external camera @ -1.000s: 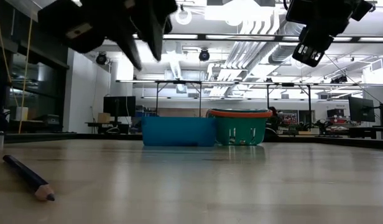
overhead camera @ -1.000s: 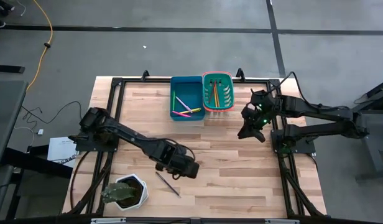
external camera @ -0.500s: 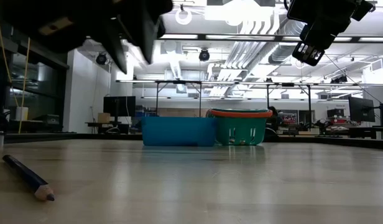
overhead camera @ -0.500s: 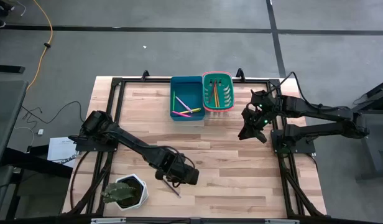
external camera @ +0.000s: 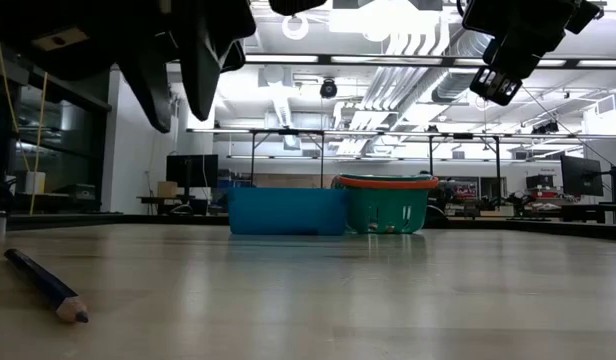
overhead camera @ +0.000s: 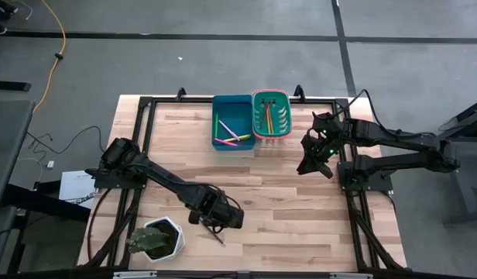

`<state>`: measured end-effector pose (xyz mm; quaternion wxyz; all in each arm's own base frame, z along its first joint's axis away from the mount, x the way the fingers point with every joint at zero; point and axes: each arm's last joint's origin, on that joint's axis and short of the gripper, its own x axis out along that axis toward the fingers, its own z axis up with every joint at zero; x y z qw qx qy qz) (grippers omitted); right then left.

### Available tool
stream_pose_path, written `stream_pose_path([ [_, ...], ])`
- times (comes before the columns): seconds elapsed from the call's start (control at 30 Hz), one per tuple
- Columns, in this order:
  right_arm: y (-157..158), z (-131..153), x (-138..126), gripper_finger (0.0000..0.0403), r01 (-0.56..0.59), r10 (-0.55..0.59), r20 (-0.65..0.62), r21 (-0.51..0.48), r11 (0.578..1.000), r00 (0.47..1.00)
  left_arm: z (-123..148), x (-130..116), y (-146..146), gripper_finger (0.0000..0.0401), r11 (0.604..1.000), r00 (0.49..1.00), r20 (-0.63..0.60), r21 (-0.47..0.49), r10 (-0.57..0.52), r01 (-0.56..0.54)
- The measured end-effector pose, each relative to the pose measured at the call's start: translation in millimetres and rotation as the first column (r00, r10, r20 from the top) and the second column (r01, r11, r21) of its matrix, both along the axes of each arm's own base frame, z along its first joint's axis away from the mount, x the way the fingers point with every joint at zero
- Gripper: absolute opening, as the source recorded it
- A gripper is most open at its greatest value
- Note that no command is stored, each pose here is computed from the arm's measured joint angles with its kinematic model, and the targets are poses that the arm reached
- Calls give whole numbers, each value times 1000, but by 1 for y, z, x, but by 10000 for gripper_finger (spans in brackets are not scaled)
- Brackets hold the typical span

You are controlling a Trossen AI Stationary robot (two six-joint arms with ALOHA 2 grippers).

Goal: Sort pens & pencils
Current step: Put the blue pencil into the green bin

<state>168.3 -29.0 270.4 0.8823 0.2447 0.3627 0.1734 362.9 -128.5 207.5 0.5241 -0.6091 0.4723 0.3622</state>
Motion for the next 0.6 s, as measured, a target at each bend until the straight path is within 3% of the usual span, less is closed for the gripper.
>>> stream_pose_path([
  [0.6, 0, -1, -1, 75, -5, 5, -8, -2, 1000, 1000, -3, -11, 3, 78, 999, 993, -117, 31, -11, 14],
])
